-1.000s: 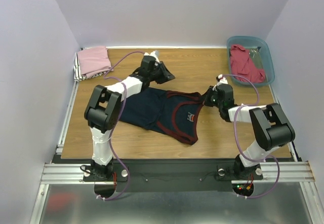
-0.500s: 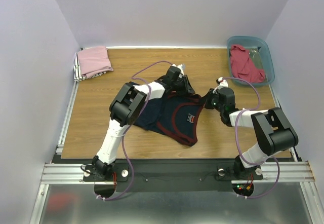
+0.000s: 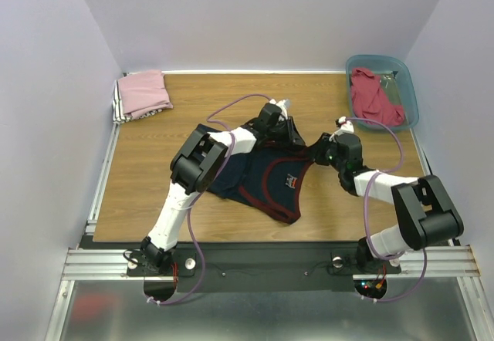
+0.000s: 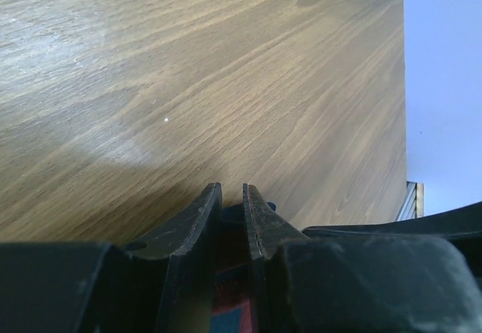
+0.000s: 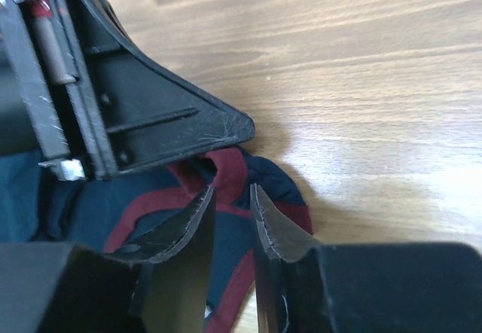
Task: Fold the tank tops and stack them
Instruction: Fold the tank top
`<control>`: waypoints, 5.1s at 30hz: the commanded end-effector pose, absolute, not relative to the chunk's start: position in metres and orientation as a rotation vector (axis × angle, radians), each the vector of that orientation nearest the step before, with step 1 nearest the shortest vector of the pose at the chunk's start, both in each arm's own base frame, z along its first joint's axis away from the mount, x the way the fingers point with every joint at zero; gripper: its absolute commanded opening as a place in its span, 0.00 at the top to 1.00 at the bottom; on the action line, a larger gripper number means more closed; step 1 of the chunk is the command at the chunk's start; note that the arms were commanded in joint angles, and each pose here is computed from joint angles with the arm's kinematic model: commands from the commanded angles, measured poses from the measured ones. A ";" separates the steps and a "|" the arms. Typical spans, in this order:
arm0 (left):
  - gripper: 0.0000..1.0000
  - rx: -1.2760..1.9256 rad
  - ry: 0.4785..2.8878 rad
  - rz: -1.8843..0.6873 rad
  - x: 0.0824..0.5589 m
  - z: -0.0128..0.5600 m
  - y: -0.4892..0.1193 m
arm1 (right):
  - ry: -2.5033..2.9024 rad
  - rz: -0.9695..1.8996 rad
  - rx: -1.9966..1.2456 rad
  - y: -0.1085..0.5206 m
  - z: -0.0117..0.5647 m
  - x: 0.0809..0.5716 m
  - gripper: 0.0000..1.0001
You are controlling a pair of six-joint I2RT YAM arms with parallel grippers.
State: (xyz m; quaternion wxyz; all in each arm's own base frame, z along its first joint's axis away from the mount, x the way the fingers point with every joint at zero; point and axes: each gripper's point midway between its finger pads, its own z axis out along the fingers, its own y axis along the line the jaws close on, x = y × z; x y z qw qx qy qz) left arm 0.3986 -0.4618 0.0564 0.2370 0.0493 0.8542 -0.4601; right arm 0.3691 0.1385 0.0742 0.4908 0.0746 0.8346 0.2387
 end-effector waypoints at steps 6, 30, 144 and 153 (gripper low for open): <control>0.72 0.209 2.225 -1.337 0.387 0.101 -0.470 | 2.027 0.552 0.306 0.131 0.104 0.370 0.62; 0.75 0.239 2.243 -1.268 0.353 0.092 -0.460 | 2.215 0.492 0.409 0.129 0.055 0.362 0.56; 0.76 0.316 2.308 -1.288 0.310 0.101 -0.476 | 2.393 0.213 0.365 0.135 0.062 0.208 0.67; 0.76 0.340 2.325 -1.296 0.306 0.093 -0.484 | 2.372 0.212 0.369 0.143 0.072 0.221 0.83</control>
